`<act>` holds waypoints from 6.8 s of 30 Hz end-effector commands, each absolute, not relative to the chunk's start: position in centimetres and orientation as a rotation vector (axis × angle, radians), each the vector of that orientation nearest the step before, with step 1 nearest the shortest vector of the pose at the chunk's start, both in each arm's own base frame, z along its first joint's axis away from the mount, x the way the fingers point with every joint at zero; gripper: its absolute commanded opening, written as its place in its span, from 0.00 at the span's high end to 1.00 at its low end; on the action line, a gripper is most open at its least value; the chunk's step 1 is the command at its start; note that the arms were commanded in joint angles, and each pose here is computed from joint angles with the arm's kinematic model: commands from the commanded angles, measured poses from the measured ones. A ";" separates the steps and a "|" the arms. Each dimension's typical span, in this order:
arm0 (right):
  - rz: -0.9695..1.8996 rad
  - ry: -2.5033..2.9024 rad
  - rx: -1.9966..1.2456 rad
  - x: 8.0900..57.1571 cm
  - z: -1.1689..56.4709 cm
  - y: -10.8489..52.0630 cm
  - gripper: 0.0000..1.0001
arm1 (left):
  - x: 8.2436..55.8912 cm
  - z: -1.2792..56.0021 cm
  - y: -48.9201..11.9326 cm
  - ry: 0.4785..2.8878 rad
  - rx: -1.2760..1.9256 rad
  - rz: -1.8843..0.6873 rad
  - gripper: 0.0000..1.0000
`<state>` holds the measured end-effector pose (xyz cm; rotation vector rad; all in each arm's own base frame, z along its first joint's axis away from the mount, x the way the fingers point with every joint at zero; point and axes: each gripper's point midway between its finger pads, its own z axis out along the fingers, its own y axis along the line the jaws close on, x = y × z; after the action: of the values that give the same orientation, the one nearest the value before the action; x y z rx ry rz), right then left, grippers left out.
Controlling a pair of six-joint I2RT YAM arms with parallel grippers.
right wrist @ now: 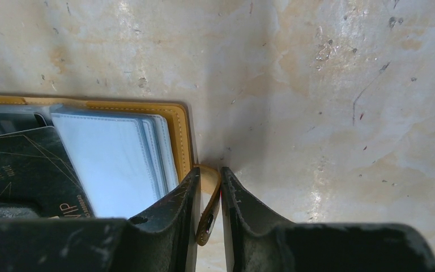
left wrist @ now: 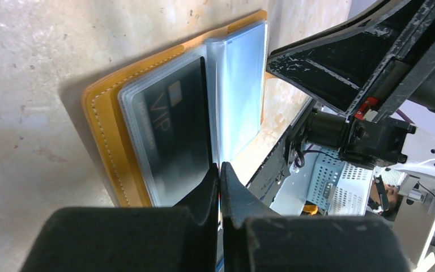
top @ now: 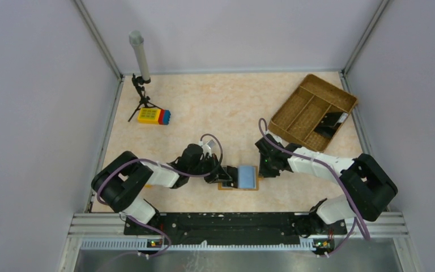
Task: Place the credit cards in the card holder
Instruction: Insert the credit card into the card holder.
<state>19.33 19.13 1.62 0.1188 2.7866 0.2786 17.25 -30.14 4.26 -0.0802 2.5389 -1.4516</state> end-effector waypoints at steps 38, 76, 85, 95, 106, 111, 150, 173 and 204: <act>0.142 2.844 0.105 18.2 -0.3 17.6 0.81 | 16.9 4.3 -30.8 2.500 -0.032 -1.526 1.00; 0.130 2.859 0.095 17.6 -0.8 17.7 0.82 | 18.8 3.3 -31.3 2.425 -0.097 -1.507 1.00; 0.131 2.855 0.092 17.6 -0.7 17.7 0.82 | 18.3 3.2 -31.7 2.433 -0.095 -1.537 1.00; 0.154 2.835 0.107 17.7 -0.3 17.9 0.82 | 17.9 2.4 -32.5 2.521 -0.063 -1.482 1.00; 0.126 2.820 0.110 17.8 -0.1 17.4 1.00 | 18.5 2.1 -32.9 2.601 0.006 -1.323 0.85; 0.094 2.809 0.111 18.0 0.0 17.0 1.00 | 18.9 2.9 -32.2 2.598 0.059 -1.192 0.71; 0.108 2.811 0.113 17.7 -0.2 16.9 1.00 | 19.0 5.6 -35.8 2.606 0.276 -1.051 0.64; 0.334 2.658 0.033 19.1 6.9 18.9 0.61 | 19.2 9.2 -30.0 2.532 0.248 -0.824 0.29; 0.710 2.743 0.055 16.9 3.3 23.7 0.75 | 19.1 3.9 -26.7 2.646 0.091 -0.789 0.54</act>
<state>16.69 22.93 3.33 0.0564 2.7596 0.6777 18.63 -26.18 3.60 0.0983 2.6741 -0.7549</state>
